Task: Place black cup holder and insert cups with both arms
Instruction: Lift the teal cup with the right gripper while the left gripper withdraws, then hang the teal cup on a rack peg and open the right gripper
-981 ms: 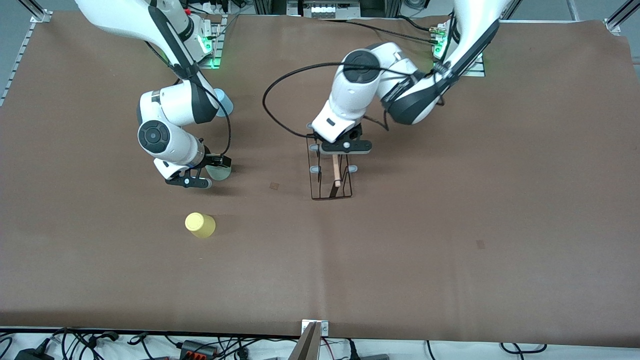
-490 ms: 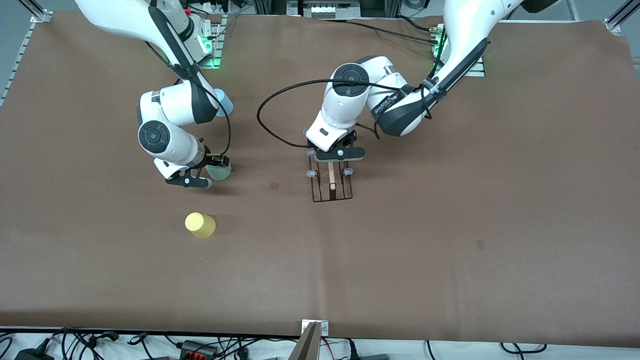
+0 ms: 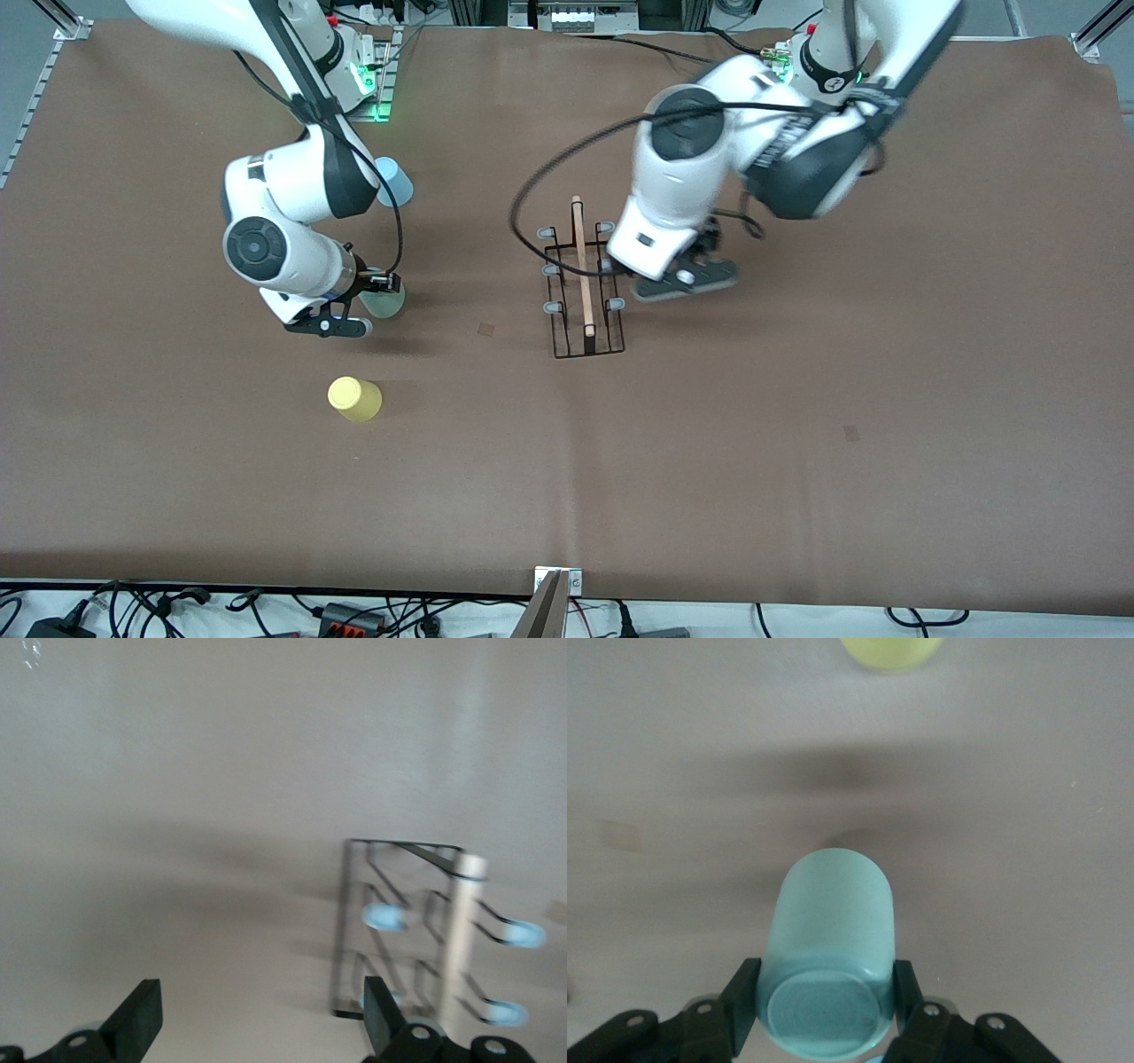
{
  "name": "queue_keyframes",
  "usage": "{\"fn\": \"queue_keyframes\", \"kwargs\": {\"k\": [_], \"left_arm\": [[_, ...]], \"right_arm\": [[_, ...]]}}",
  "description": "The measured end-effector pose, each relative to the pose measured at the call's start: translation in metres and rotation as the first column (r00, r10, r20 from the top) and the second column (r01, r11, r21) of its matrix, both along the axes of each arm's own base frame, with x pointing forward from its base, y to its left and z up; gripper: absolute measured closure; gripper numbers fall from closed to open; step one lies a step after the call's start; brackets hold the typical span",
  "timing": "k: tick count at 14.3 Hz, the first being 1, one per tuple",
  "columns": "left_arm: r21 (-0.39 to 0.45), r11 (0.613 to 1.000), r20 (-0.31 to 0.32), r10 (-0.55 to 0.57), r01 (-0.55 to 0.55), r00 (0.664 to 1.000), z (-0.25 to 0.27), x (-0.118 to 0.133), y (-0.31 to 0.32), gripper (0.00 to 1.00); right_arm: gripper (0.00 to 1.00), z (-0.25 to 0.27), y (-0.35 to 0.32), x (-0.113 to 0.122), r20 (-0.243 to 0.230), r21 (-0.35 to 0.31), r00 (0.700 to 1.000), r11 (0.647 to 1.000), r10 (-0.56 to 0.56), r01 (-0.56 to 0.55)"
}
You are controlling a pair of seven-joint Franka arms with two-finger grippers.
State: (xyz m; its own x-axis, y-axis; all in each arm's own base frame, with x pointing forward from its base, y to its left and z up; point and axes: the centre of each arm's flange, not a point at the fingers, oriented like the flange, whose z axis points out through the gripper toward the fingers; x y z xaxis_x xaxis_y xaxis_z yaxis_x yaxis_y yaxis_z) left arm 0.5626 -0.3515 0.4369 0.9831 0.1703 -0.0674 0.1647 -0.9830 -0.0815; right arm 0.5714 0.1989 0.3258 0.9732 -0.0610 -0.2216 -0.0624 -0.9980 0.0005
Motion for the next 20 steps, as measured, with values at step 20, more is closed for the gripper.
{"fn": "queue_keyframes", "kwargs": {"k": [20], "left_arm": [[-0.027, 0.99, -0.032, -0.142, 0.141, 0.989, 0.067, 0.063, 0.304, 0.0]], "right_arm": [[0.35, 0.048, 0.252, -0.096, -0.046, 0.088, 0.997, 0.994, 0.062, -0.058]]}}
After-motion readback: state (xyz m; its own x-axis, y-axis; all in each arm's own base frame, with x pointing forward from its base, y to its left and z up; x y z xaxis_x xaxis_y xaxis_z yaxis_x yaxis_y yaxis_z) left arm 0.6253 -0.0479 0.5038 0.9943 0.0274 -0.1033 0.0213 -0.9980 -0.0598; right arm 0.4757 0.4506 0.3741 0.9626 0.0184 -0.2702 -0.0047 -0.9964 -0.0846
